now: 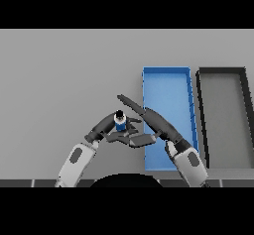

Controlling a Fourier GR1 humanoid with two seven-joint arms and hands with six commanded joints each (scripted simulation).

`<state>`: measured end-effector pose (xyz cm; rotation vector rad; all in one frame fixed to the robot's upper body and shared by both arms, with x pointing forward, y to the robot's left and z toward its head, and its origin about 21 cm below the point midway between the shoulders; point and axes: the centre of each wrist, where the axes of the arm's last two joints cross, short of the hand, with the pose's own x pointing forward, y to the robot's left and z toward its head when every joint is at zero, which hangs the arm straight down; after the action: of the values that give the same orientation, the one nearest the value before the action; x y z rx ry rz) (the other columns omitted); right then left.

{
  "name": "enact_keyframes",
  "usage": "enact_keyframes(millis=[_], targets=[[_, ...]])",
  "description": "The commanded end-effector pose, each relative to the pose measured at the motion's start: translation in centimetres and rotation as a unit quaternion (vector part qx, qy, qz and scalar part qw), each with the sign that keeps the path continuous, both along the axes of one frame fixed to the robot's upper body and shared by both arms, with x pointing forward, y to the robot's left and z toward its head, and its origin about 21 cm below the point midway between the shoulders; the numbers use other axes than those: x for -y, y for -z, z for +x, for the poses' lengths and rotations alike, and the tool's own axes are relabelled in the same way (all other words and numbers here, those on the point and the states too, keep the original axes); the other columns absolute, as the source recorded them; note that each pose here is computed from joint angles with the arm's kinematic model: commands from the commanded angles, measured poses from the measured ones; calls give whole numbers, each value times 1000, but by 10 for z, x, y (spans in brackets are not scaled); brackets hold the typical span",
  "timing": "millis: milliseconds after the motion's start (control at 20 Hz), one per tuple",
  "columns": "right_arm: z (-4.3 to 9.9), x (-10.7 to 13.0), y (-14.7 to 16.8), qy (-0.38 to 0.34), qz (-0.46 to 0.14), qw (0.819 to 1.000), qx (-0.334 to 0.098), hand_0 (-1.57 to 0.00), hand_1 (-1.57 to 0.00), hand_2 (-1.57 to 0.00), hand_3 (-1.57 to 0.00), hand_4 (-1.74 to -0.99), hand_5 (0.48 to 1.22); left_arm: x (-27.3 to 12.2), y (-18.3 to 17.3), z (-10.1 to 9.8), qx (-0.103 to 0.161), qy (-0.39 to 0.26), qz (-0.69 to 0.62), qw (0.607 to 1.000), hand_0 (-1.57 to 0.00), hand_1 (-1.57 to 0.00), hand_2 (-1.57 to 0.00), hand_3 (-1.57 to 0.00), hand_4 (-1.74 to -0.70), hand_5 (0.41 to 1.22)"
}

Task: Pick up the blue pipe and place it into the blue bin.

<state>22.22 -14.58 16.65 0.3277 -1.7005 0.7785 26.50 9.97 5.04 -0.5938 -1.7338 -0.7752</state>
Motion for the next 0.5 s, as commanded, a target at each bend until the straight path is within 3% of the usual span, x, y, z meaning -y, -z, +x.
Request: enact_keyframes(millis=[0, 150, 350, 450], targets=[[1, -4, -5, -14, -4, 1000, 10, 1, -2, -52, 1, -1242, 551, -1, 0, -1, -6, 3, -2, 1000, -1571, -1571, -1571, -1571, -1465, 1221], [6, -16, -21, -32, -22, 999, 21, -11, -20, -71, 1, -1209, 534, -4, 2, 1, -22, 4, 3, 1000, -1571, -1571, -1571, -1571, -1470, 1221], [20, -27, -21, -44, -42, 998, 8, -34, -55, -110, -7, -1192, 507, -6, 2, -1, -9, -2, 11, 1000, -1571, -1571, -1571, -1571, -1467, 1221], [28, -33, -24, -53, -49, 997, 8, -168, -218, -261, -128, -1233, 487, -4, 0, 0, -14, -5, 23, 1000, -1571, -1571, -1571, -1571, -1462, 1221]])
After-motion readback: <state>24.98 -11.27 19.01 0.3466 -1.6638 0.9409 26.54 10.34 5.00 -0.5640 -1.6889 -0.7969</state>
